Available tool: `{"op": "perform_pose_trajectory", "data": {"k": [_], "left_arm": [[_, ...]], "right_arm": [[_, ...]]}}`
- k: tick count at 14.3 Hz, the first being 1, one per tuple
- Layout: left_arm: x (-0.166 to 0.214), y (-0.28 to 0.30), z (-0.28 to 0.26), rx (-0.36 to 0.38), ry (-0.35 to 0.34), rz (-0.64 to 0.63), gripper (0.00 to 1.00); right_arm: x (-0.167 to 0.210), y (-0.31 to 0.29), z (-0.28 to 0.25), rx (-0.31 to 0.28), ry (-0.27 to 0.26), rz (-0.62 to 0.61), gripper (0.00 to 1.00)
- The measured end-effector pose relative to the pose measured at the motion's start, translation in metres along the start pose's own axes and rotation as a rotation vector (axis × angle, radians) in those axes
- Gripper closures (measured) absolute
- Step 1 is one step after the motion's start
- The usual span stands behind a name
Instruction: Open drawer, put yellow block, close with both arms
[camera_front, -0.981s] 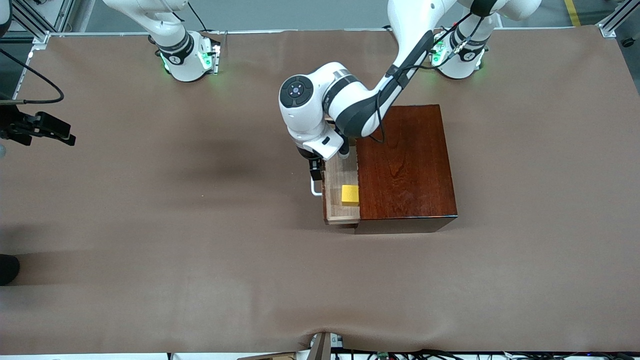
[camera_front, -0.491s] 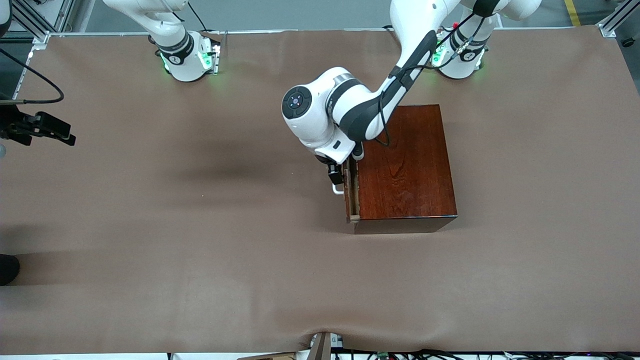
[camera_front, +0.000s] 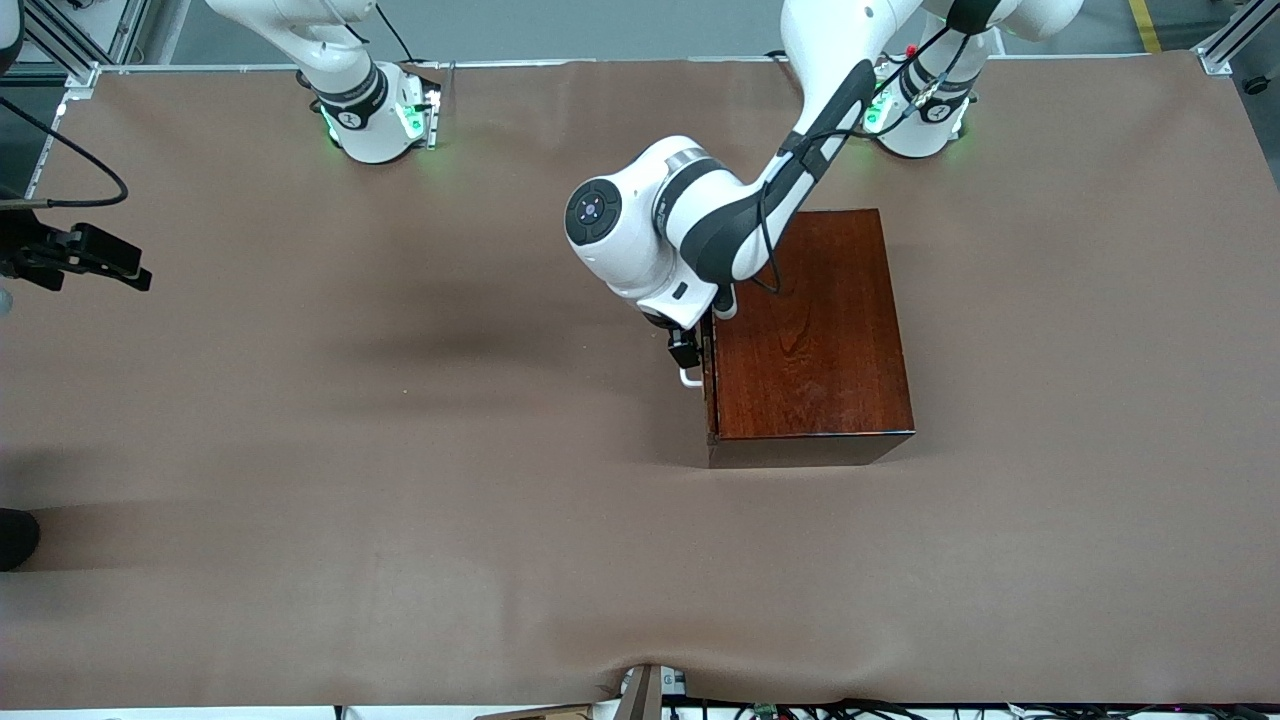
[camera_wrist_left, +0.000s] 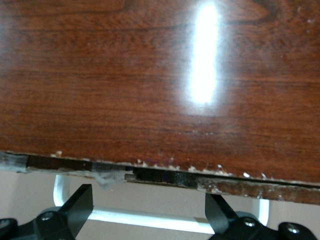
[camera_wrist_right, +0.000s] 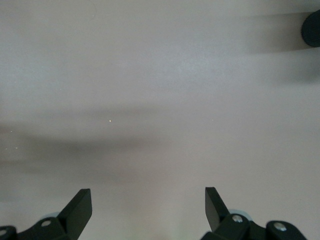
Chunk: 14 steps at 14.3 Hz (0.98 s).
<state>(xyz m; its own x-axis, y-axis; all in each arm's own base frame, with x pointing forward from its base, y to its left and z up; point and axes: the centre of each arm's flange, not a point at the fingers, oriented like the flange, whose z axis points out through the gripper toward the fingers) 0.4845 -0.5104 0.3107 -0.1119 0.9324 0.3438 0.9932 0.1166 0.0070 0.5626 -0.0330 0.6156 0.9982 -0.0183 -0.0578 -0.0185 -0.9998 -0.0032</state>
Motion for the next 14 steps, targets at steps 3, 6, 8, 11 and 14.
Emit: {"op": "perform_pose_trajectory", "data": {"k": [3, 6, 8, 11, 14], "left_arm": [[0.0023, -0.0008, 0.0019, 0.009, 0.020, 0.000, 0.00], [0.0030, -0.0013, 0.0024, 0.012, 0.027, 0.000, 0.00], [0.0027, -0.0018, 0.0023, 0.012, 0.028, -0.008, 0.00], [0.0016, -0.0053, 0.0019, 0.015, 0.036, -0.033, 0.00], [0.0023, -0.0061, 0.0007, 0.019, 0.043, -0.039, 0.00]], "right_arm": [[-0.0001, -0.0005, 0.0001, 0.000, -0.001, -0.001, 0.00], [-0.0001, -0.0008, 0.0001, 0.000, -0.002, -0.001, 0.00], [-0.0001, -0.0008, 0.0001, 0.000, -0.002, -0.002, 0.00], [-0.0001, -0.0008, 0.0001, 0.000, -0.002, -0.002, 0.00], [-0.0002, -0.0008, 0.0002, 0.000, -0.002, -0.001, 0.00]]}}
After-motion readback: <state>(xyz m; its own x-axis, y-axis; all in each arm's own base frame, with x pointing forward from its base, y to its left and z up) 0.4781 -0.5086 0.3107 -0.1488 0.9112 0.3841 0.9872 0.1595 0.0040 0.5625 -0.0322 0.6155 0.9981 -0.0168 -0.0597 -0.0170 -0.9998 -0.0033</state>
